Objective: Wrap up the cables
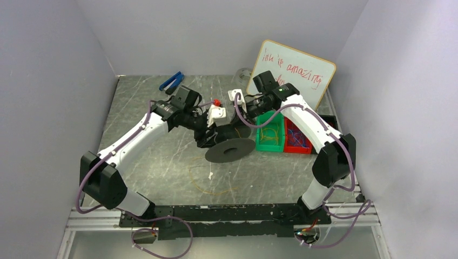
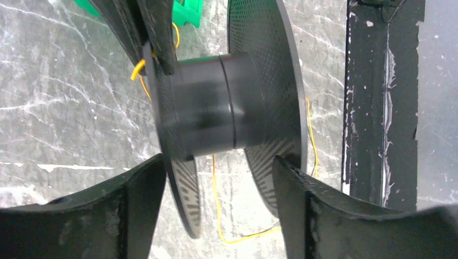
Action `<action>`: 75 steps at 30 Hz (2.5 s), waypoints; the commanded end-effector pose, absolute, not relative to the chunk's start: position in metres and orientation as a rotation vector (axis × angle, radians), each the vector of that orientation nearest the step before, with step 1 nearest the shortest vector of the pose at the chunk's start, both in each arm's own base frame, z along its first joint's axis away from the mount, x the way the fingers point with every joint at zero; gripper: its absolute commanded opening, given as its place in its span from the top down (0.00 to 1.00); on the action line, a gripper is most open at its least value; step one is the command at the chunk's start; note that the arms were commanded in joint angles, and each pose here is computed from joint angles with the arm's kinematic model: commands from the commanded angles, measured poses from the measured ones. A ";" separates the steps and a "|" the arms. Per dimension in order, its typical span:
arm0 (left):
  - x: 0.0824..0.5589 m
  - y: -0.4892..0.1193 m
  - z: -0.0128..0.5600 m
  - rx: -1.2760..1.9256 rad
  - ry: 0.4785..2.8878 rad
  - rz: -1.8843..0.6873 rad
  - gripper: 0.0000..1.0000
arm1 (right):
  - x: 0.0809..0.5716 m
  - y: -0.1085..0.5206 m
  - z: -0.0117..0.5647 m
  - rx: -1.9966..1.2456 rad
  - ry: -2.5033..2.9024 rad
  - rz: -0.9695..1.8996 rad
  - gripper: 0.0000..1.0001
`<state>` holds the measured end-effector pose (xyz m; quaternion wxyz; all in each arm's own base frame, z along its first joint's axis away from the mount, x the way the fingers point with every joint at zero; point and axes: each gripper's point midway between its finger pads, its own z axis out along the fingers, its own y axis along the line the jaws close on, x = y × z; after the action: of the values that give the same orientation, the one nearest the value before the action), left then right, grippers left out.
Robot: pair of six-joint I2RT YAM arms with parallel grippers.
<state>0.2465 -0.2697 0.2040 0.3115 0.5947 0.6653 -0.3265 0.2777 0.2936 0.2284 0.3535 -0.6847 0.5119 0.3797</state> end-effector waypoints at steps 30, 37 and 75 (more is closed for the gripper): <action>0.254 -0.268 0.221 1.555 1.696 -0.773 0.97 | 0.283 0.266 0.251 -1.703 1.265 0.979 0.29; 0.259 -0.267 0.229 1.523 1.696 -0.775 0.97 | 0.276 0.261 0.239 -1.680 1.320 1.033 0.40; 0.310 -0.213 0.295 1.400 1.802 -0.255 0.16 | 0.314 0.276 0.271 -2.019 1.030 0.084 1.00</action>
<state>0.3108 -0.2192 0.3003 0.4262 0.5384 0.7173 -0.1186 0.3024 0.2751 0.2164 0.3736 -0.7815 0.4780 0.1455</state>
